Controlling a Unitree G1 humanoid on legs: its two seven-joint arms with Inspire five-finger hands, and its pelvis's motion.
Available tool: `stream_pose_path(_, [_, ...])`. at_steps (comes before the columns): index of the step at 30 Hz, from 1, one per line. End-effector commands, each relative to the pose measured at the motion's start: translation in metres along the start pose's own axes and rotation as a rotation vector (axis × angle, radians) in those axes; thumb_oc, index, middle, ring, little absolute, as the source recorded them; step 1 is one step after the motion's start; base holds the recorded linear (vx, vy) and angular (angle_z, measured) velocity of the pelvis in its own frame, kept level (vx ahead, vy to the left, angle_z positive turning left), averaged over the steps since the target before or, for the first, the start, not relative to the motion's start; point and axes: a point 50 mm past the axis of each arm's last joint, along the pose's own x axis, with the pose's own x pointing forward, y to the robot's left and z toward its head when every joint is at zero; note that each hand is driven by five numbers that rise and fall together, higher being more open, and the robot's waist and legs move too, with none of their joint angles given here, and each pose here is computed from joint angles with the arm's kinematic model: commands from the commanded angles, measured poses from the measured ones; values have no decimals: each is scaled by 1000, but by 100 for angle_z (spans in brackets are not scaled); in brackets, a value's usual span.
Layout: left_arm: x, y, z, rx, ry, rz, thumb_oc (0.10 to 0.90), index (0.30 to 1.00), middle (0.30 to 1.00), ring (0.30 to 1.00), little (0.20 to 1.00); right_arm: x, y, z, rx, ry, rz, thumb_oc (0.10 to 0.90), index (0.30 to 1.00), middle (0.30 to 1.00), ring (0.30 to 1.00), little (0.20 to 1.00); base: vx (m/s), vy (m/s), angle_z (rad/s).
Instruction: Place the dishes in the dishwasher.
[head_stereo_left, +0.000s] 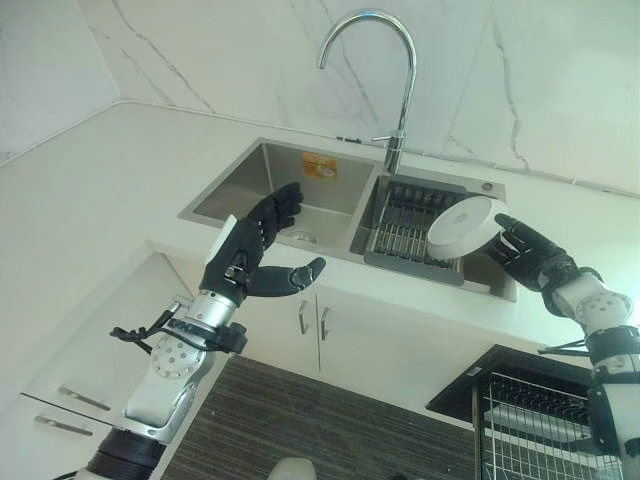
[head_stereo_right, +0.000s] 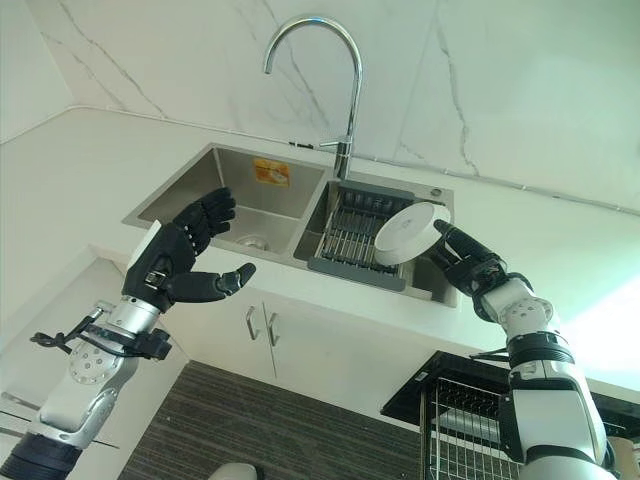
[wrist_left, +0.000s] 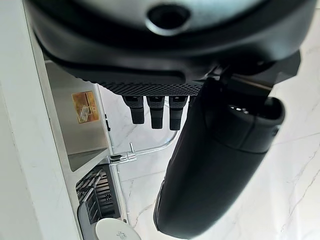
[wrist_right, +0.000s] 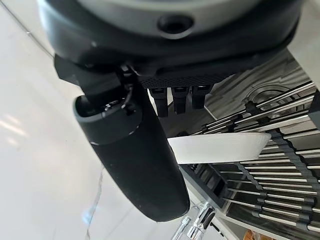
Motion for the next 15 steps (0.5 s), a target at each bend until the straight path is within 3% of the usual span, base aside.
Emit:
stream_pose_path(1, [16, 3, 46, 18, -235, -33, 800, 900, 900, 900, 900, -10, 59, 53, -20, -174, 215, 800, 900, 900, 900, 900, 0, 0, 0])
stream_pose_path(15, [11, 6, 44, 16, -222, -20, 800, 900, 900, 900, 900, -10, 72, 48, -63, -157, 242, 800, 900, 900, 900, 900, 0, 4, 2])
